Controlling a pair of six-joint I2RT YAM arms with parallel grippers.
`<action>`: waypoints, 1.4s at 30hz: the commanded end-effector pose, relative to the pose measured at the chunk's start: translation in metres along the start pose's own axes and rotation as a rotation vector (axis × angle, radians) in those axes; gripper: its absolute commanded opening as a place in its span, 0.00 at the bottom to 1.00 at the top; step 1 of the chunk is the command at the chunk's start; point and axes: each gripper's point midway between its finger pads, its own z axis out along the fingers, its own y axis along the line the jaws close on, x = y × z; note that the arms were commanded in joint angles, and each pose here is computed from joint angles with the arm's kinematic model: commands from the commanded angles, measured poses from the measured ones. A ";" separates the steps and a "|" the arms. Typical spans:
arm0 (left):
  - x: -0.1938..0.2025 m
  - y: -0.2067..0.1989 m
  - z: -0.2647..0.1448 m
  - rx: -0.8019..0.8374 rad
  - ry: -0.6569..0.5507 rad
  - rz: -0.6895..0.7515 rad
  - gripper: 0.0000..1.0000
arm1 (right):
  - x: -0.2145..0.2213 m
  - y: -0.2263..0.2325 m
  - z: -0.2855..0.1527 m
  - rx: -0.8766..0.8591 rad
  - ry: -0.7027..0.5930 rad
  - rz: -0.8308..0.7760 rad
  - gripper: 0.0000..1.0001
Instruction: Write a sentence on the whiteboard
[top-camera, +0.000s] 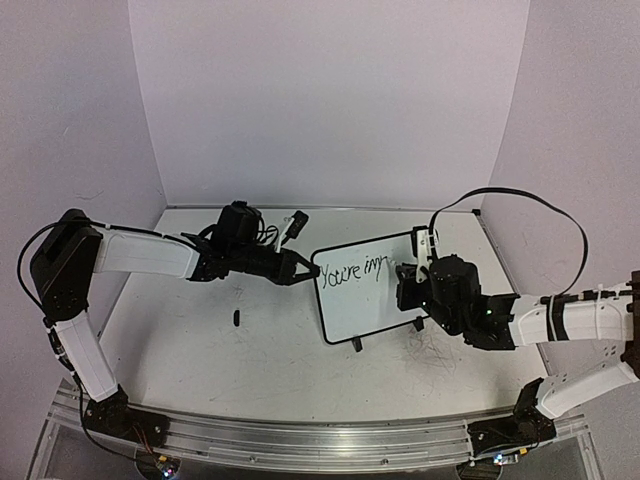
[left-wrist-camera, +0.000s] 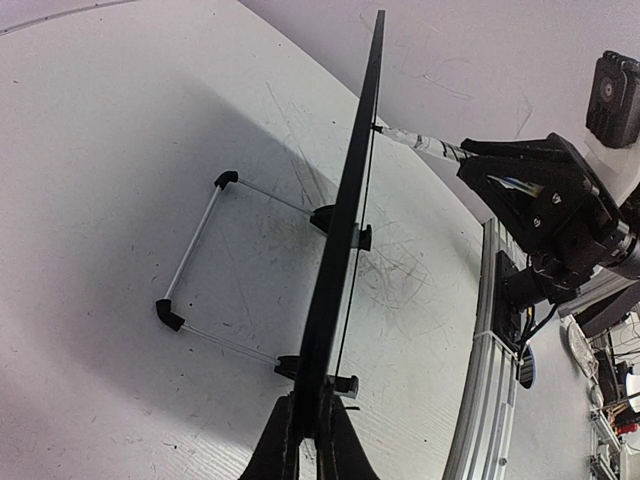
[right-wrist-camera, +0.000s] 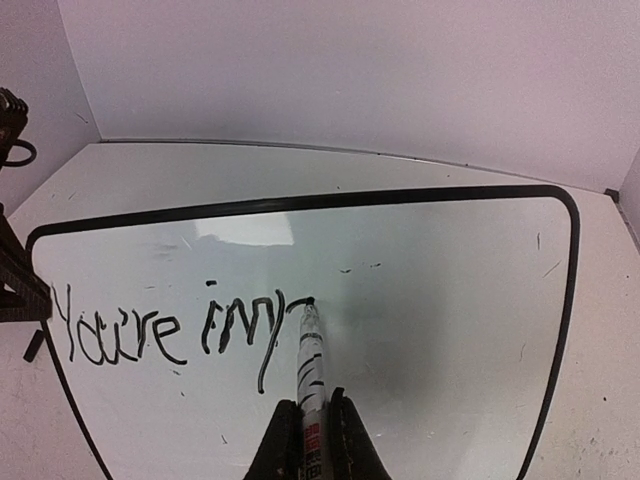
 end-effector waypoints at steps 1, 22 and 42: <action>-0.003 0.014 -0.008 -0.077 -0.005 0.011 0.00 | -0.004 -0.003 -0.002 0.006 0.004 0.022 0.00; -0.002 0.015 -0.008 -0.078 -0.001 0.009 0.00 | 0.007 0.009 -0.003 -0.058 0.038 0.035 0.00; -0.003 0.013 -0.008 -0.074 -0.003 0.011 0.00 | -0.012 -0.011 -0.014 -0.015 -0.036 0.075 0.00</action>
